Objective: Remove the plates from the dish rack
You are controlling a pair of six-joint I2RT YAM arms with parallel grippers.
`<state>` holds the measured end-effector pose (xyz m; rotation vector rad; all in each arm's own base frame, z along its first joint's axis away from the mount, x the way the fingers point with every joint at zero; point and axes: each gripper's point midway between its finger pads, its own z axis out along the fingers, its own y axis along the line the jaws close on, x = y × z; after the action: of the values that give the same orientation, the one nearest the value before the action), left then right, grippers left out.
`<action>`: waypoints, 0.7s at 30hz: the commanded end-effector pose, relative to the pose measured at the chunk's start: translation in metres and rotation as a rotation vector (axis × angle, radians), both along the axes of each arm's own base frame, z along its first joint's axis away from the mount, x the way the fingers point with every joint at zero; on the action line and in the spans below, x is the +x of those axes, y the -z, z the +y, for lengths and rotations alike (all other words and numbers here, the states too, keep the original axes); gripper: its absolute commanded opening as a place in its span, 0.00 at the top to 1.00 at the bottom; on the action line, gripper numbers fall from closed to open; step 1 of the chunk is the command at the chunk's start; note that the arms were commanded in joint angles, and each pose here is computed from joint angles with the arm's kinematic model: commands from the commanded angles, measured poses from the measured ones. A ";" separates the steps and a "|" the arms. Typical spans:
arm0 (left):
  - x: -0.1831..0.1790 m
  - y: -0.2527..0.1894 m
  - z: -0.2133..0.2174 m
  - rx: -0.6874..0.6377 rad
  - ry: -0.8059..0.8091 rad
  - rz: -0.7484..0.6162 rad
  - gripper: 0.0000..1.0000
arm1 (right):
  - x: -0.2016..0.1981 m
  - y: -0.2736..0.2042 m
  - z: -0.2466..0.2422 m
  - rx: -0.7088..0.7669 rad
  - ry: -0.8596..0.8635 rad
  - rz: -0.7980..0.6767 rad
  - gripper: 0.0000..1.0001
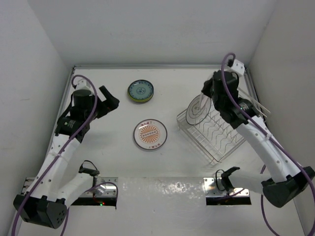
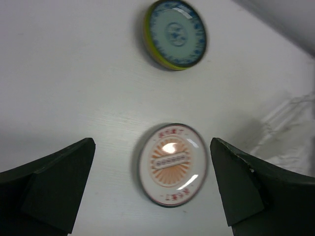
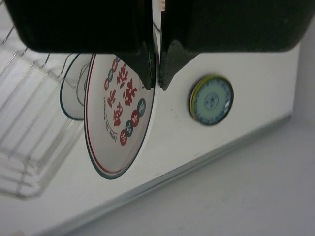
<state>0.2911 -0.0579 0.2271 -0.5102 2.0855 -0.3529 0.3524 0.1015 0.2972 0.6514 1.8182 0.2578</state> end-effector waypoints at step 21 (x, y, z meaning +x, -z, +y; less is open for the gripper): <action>-0.010 -0.080 -0.117 -0.733 0.390 -0.062 0.02 | -0.145 -0.037 0.254 -1.409 -1.304 -0.578 1.00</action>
<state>0.2842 -0.1725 0.3215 -0.5109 1.8950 -1.3697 0.1946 0.3300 0.2673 -1.6773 1.3305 -0.0483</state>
